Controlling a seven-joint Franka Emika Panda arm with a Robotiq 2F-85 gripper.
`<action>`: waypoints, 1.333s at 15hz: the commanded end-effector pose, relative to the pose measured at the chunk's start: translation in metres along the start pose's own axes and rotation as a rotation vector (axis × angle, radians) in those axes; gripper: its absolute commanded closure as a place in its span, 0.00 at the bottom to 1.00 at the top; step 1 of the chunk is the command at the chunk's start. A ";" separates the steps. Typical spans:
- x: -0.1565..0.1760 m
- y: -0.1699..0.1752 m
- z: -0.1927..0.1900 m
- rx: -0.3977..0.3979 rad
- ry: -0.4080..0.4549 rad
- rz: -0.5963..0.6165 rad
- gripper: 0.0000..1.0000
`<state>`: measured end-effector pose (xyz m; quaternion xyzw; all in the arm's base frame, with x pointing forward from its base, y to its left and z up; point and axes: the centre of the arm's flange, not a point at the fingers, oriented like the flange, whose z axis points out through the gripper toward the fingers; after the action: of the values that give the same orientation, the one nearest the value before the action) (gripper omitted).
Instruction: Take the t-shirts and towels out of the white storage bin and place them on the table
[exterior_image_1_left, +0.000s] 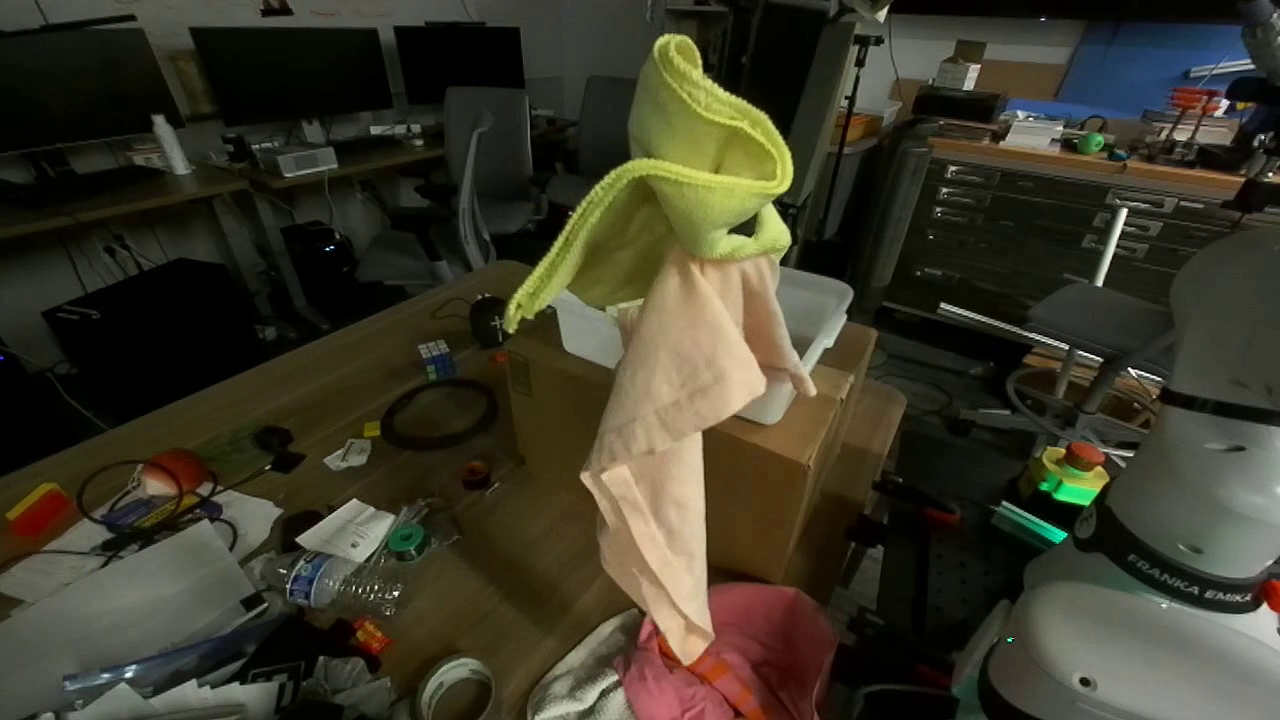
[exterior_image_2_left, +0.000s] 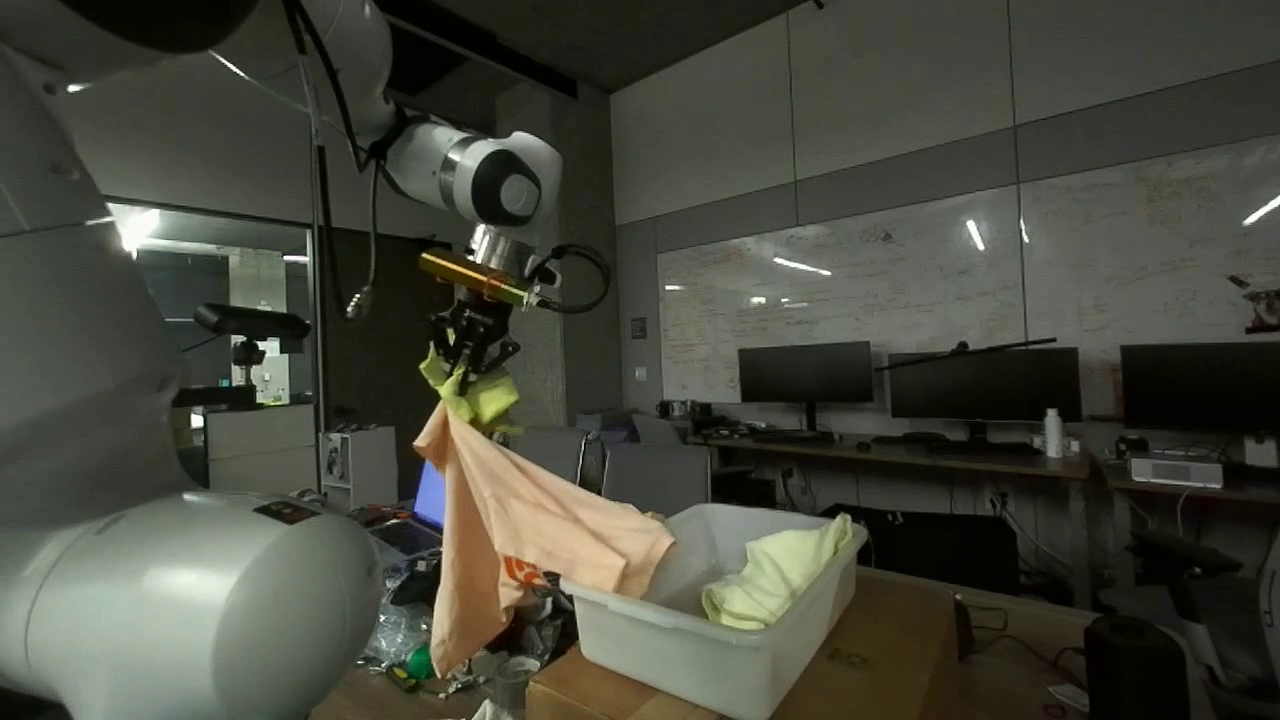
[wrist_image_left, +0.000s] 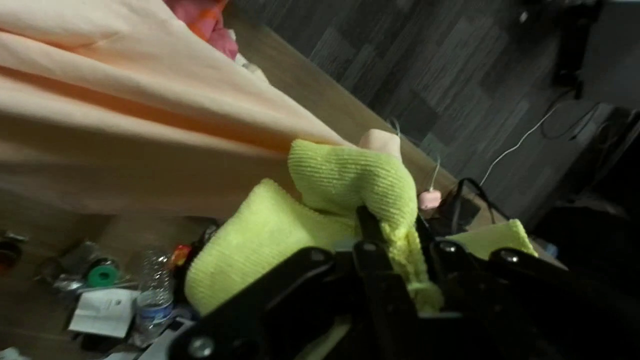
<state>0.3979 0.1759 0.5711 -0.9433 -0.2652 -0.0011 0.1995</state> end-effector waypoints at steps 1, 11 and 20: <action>0.026 -0.016 -0.004 0.107 -0.132 -0.072 0.94; 0.061 -0.035 0.017 0.083 -0.249 -0.133 0.45; 0.027 0.103 0.019 -0.171 -0.090 0.183 0.00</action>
<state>0.4672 0.1655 0.5386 -0.9581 -0.2513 0.0593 0.1237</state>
